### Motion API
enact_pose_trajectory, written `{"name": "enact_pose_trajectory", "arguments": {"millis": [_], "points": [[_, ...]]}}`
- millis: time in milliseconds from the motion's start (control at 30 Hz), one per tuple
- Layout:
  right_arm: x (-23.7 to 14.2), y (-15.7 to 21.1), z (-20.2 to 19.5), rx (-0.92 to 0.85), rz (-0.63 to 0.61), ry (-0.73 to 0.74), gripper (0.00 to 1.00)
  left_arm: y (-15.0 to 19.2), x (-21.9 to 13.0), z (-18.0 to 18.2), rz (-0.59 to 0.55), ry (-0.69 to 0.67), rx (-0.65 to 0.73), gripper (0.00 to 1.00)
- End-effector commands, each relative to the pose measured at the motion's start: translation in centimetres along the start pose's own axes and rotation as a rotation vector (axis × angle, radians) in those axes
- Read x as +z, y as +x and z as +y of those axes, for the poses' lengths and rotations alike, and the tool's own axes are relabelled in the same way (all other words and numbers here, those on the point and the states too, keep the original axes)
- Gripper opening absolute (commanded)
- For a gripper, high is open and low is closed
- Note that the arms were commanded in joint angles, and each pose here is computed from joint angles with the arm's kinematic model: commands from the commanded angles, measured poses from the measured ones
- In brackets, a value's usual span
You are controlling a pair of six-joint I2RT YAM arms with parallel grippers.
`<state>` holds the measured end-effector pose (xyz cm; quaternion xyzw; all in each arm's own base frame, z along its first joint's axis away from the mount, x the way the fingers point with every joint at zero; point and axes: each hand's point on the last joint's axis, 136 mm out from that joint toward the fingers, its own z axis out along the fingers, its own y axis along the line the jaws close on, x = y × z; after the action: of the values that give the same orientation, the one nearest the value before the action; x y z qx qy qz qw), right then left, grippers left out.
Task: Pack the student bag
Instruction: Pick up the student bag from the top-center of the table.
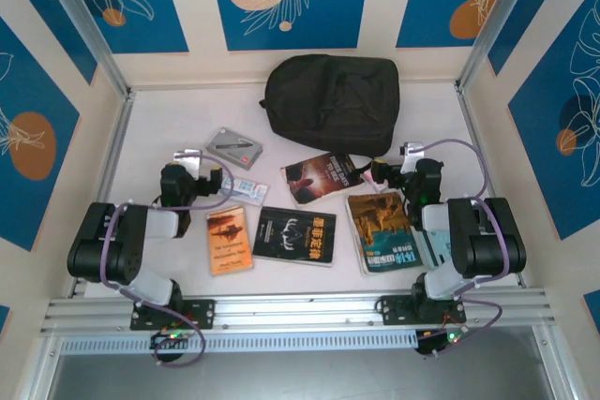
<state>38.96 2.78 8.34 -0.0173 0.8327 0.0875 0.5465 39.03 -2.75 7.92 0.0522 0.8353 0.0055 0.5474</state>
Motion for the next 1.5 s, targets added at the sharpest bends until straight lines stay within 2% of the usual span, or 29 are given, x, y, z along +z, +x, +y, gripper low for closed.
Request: {"name": "enact_pose_trajectory", "arguments": {"millis": [0,867,933,1167,1300,1433,1467], "points": [[0.1,-1.2,0.4,-0.002,-0.038,-0.017,0.99,-1.0,0.2,0.3,-0.023,0.002,0.004,1.00],[0.0,-1.2,0.4,0.002,-0.035,-0.023,0.99,-1.0,0.2,0.4,-0.022,0.004,0.002,1.00],[-0.2,-1.5,0.4,0.004,-0.047,-0.024,0.99,-1.3,0.1,-0.4,-0.016,0.045,0.022,1.00],[-1.8,-6.0,3.0,-0.070,0.005,-0.005,0.99,-6.2,-1.1,-1.7,0.120,0.085,0.080,1.00],[-2.8,-8.8,7.9,-0.089,-0.009,-0.060,0.99,-11.0,-3.1,-5.4,-0.004,0.182,0.107,1.00],[-4.5,-11.1,13.6,-0.099,0.024,-0.182,0.99,-14.5,-7.0,-10.1,-0.059,0.437,0.061,1.00],[-5.1,-11.3,14.5,-0.082,0.033,-0.203,0.99,-15.1,-7.7,-10.6,-0.064,0.449,0.037,1.00]]}}
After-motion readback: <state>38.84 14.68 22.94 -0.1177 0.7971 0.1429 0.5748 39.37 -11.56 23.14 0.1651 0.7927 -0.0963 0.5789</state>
